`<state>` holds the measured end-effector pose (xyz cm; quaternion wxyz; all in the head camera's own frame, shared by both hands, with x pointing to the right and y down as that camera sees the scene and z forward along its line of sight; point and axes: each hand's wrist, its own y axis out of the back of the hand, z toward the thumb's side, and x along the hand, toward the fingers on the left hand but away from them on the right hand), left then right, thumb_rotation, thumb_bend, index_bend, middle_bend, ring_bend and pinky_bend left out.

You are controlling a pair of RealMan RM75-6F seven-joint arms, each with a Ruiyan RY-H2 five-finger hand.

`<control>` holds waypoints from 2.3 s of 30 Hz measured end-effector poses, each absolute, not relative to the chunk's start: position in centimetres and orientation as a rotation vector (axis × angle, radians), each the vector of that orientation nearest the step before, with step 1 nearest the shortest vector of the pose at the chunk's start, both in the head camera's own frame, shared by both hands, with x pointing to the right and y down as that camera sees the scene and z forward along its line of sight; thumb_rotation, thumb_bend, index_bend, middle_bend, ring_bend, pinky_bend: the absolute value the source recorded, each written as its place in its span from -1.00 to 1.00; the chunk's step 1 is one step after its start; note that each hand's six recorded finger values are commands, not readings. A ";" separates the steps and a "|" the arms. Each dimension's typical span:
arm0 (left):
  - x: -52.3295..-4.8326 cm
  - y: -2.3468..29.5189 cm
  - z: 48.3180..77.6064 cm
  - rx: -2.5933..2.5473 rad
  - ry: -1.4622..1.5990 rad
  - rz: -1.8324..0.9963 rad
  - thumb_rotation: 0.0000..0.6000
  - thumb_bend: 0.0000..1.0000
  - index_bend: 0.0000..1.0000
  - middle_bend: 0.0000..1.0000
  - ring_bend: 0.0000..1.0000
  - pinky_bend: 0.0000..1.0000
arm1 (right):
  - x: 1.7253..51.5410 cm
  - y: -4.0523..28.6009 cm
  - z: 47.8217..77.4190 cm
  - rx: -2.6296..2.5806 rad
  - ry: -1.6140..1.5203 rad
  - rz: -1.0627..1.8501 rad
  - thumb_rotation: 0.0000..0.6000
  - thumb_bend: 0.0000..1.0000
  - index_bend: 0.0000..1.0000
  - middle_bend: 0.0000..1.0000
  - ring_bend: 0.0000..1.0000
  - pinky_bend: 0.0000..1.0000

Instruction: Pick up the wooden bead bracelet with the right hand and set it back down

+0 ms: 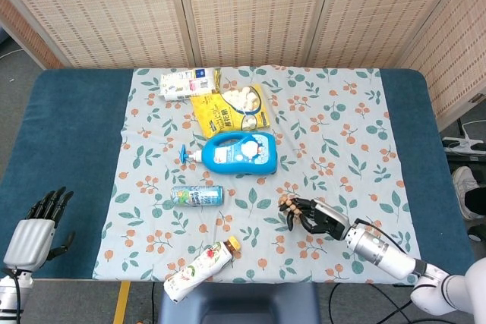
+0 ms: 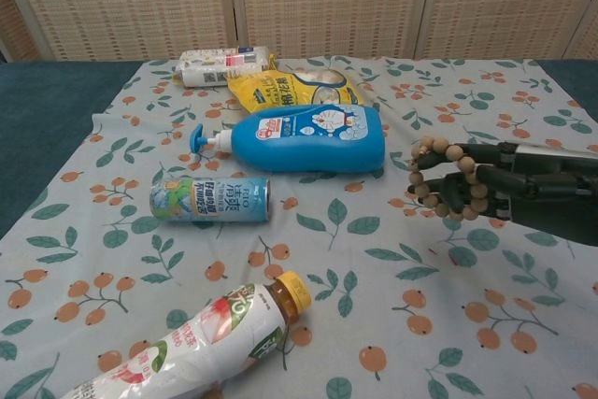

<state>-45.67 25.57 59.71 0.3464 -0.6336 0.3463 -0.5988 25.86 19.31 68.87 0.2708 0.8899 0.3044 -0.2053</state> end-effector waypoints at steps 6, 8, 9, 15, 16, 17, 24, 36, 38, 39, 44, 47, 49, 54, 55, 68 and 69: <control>-45.7 25.6 59.7 -1.644 0.898 -1.556 1.00 -0.17 -1.00 -1.00 -1.00 -0.65 | 27.6 18.9 69.8 2.588 0.832 -0.826 1.00 1.00 -0.28 0.06 -0.83 -1.00; -45.6 25.6 59.7 -1.643 0.898 -1.555 1.00 -0.17 -1.00 -1.00 -1.00 -0.65 | 28.3 18.7 70.2 2.680 0.825 -0.961 1.00 1.00 -0.28 0.06 -0.83 -1.00; -45.6 25.6 59.7 -1.643 0.898 -1.555 1.00 -0.17 -1.00 -1.00 -1.00 -0.65 | 28.6 18.6 70.4 2.720 0.819 -1.025 1.00 1.00 -0.28 0.06 -0.83 -1.00; -45.6 25.6 59.8 -1.645 0.891 -1.558 1.00 -0.16 -1.00 -1.00 -1.00 -0.65 | 31.3 17.9 71.3 2.944 0.719 -1.505 1.00 1.00 -0.21 0.06 -0.83 -1.00; -45.6 25.6 59.8 -1.644 0.888 -1.559 1.00 -0.16 -1.00 -1.00 -1.00 -0.65 | 31.8 17.8 71.4 2.970 0.692 -1.580 1.00 1.00 -0.21 0.06 -0.83 -1.00; -45.6 25.6 59.8 -1.645 0.888 -1.559 1.00 -0.16 -1.00 -1.00 -1.00 -0.65 | 32.3 17.7 71.6 3.002 0.652 -1.681 1.00 1.00 -0.22 0.06 -0.83 -1.00; -45.6 25.7 59.8 -1.641 0.887 -1.563 1.00 -0.16 -1.00 -1.00 -1.00 -0.65 | 35.0 17.9 72.5 3.073 0.365 -2.178 1.00 1.00 -0.53 -0.15 -0.96 -1.00; -45.8 25.6 59.8 -1.640 0.888 -1.567 1.00 -0.16 -1.00 -1.00 -1.00 -0.65 | 36.7 18.7 71.6 2.972 0.288 -2.424 1.00 -0.44 -1.00 -0.75 -1.00 -1.00; -45.8 25.6 59.8 -1.639 0.887 -1.567 1.00 -0.15 -1.00 -1.00 -1.00 -0.65 | 36.9 19.0 71.5 2.941 0.244 -2.468 1.00 -0.52 -1.00 -0.79 -1.00 -1.00; -45.8 25.6 59.8 -1.639 0.887 -1.568 1.00 -0.16 -1.00 -1.00 -1.00 -0.65 | 36.9 19.1 71.4 2.930 0.232 -2.479 1.00 -0.54 -1.00 -0.80 -1.00 -1.00; -45.7 25.6 59.7 -1.637 0.890 -1.563 1.00 -0.16 -1.00 -1.00 -1.00 -0.64 | 36.9 19.1 70.3 2.932 0.250 -2.522 1.00 -0.63 -1.00 -0.84 -1.00 -1.00; -45.7 25.6 59.7 -1.638 0.888 -1.561 1.00 -0.16 -1.00 -1.00 -1.00 -0.65 | 36.5 18.7 69.0 2.968 0.365 -2.509 1.00 -0.63 -1.00 -0.85 -1.00 -1.00; -45.6 25.6 59.7 -1.639 0.887 -1.561 1.00 -0.16 -1.00 -1.00 -1.00 -0.64 | 36.2 18.4 68.1 2.999 0.464 -2.483 1.00 -0.63 -1.00 -0.85 -1.00 -1.00; -45.6 25.7 59.7 -1.641 0.889 -1.558 1.00 -0.16 -1.00 -1.00 -1.00 -0.65 | 35.9 18.1 65.1 3.081 0.739 -2.430 1.00 -0.63 -1.00 -0.87 -1.00 -1.00; -45.5 25.6 59.6 -1.641 0.889 -1.554 1.00 -0.16 -1.00 -1.00 -1.00 -0.65 | 36.0 18.1 64.6 3.086 0.783 -2.434 1.00 -0.63 -1.00 -0.89 -1.00 -1.00; -45.1 25.5 58.8 -1.605 0.904 -1.478 1.00 -0.13 -1.00 -1.00 -1.00 -0.79 | 38.0 23.5 56.7 2.856 1.490 -2.571 1.00 -0.63 -1.00 -0.99 -1.00 -1.00; -45.0 25.4 58.8 -1.604 0.905 -1.469 1.00 -0.13 -1.00 -1.00 -1.00 -0.80 | 37.7 23.6 56.7 2.876 1.483 -2.556 1.00 -0.63 -1.00 -1.00 -1.00 -1.00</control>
